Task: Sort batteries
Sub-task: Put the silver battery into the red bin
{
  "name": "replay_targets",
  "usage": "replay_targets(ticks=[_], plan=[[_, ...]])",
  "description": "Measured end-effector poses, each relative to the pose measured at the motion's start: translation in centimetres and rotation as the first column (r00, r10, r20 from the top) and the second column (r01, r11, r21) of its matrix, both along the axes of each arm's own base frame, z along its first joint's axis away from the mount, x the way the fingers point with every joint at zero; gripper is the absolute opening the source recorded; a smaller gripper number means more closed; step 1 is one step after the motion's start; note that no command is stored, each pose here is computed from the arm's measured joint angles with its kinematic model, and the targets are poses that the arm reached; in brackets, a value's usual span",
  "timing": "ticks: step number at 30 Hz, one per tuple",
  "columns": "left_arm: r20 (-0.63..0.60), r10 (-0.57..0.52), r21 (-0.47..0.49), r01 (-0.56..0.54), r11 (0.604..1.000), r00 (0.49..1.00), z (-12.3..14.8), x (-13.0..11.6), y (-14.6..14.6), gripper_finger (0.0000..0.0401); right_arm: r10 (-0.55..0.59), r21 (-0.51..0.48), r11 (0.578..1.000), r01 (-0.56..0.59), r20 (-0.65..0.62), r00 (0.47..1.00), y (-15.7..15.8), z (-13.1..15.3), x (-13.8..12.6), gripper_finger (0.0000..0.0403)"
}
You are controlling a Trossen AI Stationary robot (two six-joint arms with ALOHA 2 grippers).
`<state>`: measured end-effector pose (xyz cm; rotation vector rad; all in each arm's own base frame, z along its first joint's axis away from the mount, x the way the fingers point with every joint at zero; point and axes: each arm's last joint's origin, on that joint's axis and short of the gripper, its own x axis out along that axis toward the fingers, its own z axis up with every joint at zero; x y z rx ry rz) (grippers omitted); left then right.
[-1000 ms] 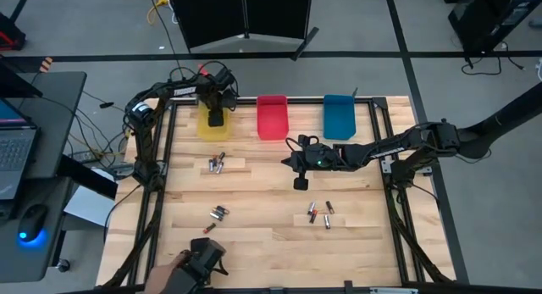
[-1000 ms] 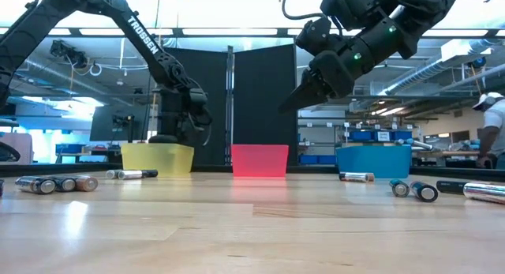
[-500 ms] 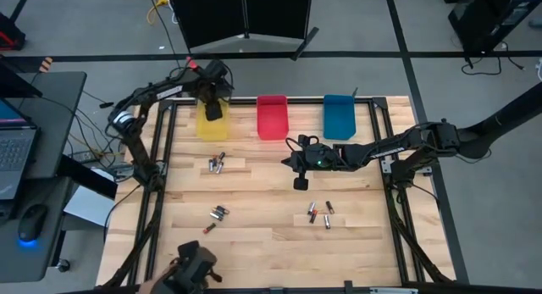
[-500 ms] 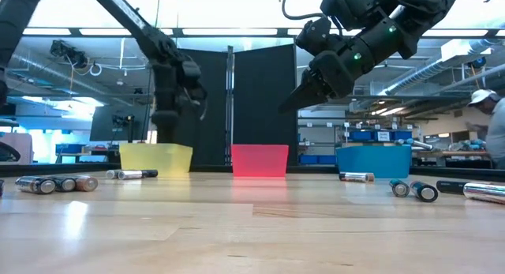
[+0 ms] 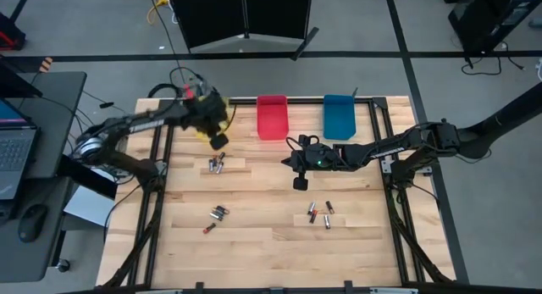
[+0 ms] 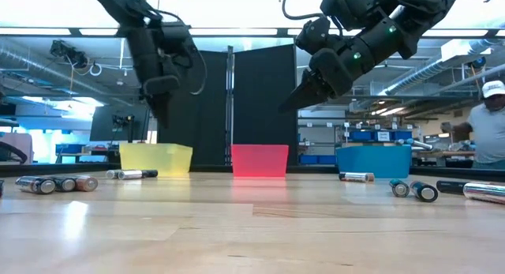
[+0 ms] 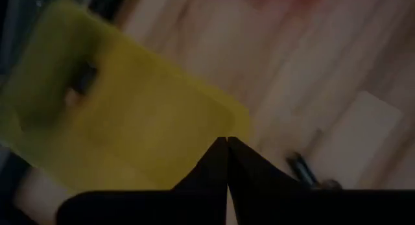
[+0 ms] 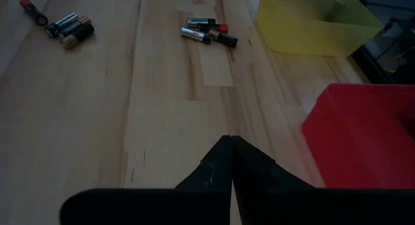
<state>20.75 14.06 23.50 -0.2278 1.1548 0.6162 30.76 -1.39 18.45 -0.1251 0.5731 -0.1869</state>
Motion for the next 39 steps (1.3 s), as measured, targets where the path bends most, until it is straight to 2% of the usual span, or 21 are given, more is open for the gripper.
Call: replay_targets(ticks=[3, 7, 10, 15, 24, 29, 34, 39], plan=[[0.079, 0.091, -0.025, -0.089, 0.996, 0.993, -0.5, -0.5, -3.1, 0.0008, 0.000, -0.001, 1.000, 0.000, 0.000, 1.000, 0.0, 0.0, 0.0, 0.0016], [0.146, 0.206, -0.109, -0.191, 0.975, 0.967, -1.2, -1.0, -7.0, 0.0010, 0.001, -0.001, 1.000, -0.001, 0.000, 1.000, 0.0, 0.0, 0.0, 0.0019], [0.168, 0.306, -0.151, -0.282, 0.948, 0.937, -2.0, -1.1, -9.2, 0.0009, 0.001, -0.001, 1.000, -0.001, 0.000, 1.000, 0.0, 0.0, 0.0, 0.0019], [0.171, 0.397, -0.154, -0.374, 0.915, 0.902, -3.9, -1.4, -11.9, 0.0027, 0.002, -0.003, 1.000, -0.002, 0.002, 1.000, 0.0, 0.0, 0.0, 0.0016], [0.185, 0.551, -0.198, -0.518, 0.832, 0.814, -6.4, -2.6, -13.3, 0.0108, 0.009, -0.015, 1.000, -0.009, 0.004, 1.000, 0.0, 0.1, 0.0, 0.0019], [0.146, 0.591, -0.223, -0.555, 0.801, 0.794, -7.7, -3.3, -13.8, 0.0156, 0.010, -0.015, 1.000, -0.010, 0.004, 1.000, 0.0, 0.1, 0.0, 0.0015], [0.178, 0.604, -0.220, -0.567, 0.794, 0.777, -8.9, -3.7, -13.7, 0.0187, 0.010, -0.013, 1.000, -0.010, 0.006, 1.000, 0.1, 0.1, 0.0, 0.0020], [0.230, 0.607, -0.192, -0.576, 0.795, 0.761, -9.4, -3.8, -13.5, 0.0198, 0.012, -0.007, 1.000, -0.011, 0.013, 1.000, 0.2, 0.1, 0.1, 0.0018]])
